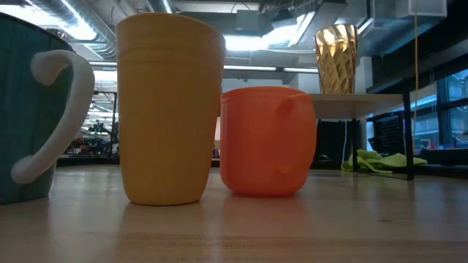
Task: Stack small to large cups/mugs on shelf
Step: Put the yellow cup on the shelf
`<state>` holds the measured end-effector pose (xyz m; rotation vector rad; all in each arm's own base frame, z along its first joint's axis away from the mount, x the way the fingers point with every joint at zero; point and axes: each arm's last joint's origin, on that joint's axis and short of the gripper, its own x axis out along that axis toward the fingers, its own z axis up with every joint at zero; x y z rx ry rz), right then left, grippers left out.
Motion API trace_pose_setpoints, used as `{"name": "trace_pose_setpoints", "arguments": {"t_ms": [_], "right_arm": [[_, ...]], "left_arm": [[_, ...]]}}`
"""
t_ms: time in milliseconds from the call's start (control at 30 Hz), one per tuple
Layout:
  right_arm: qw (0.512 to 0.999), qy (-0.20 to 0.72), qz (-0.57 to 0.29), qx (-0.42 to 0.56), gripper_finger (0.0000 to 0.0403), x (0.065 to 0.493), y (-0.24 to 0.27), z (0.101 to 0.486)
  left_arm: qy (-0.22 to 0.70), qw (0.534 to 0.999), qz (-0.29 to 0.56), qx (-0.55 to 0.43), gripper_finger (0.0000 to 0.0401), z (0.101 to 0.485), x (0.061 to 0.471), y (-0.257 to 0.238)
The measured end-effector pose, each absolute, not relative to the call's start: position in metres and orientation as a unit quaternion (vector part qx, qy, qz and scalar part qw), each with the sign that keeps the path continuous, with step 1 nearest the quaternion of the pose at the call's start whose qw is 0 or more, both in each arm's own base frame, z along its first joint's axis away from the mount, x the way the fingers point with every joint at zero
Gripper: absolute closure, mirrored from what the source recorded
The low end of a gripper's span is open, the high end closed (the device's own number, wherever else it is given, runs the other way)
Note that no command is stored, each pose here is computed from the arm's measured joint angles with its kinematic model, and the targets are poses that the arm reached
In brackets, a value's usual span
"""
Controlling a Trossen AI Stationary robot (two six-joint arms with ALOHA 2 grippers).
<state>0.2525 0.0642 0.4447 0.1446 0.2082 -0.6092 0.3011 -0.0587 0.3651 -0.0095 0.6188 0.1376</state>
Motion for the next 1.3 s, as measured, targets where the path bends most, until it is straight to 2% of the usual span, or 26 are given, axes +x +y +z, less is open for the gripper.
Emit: {"name": "trace_pose_setpoints", "arguments": {"t_ms": [133, 300, 433, 600, 733, 967, 1100, 1300], "right_arm": [[0.934, 0.155, -0.317, 0.055, 0.0382, 0.243, 0.042, 0.454], [0.943, 0.189, -0.271, 0.046, 0.0364, 0.254, 0.024, 0.459], [0.948, 0.201, -0.245, 0.038, 0.035, 0.269, 0.031, 0.456], [0.947, 0.241, -0.191, 0.091, 0.0334, 0.284, 0.055, 0.438], [0.938, 0.28, -0.181, 0.099, 0.0327, 0.299, 0.078, 0.416], [0.916, 0.346, -0.154, 0.131, 0.0328, 0.33, 0.096, 0.379], [0.912, 0.35, -0.159, 0.141, 0.0329, 0.334, 0.098, 0.374], [0.927, 0.297, -0.169, 0.155, 0.031, 0.32, 0.104, 0.393]], "left_arm": [[0.304, 0.95, 0.071, -0.005, 0.0392, 0.365, 0.301, -0.057], [0.301, 0.95, 0.08, -0.001, 0.0389, 0.366, 0.303, -0.05], [0.318, 0.944, 0.089, 0.007, 0.0397, 0.363, 0.302, -0.044], [0.389, 0.916, 0.093, 0.004, 0.0397, 0.351, 0.29, -0.051], [0.412, 0.906, 0.097, 0.001, 0.0391, 0.348, 0.283, -0.061], [0.432, 0.896, 0.062, -0.077, 0.0399, 0.346, 0.277, -0.079], [0.452, 0.879, 0.065, -0.138, 0.0396, 0.343, 0.271, -0.088], [0.476, 0.859, 0.099, -0.158, 0.0375, 0.314, 0.264, -0.101]]}}
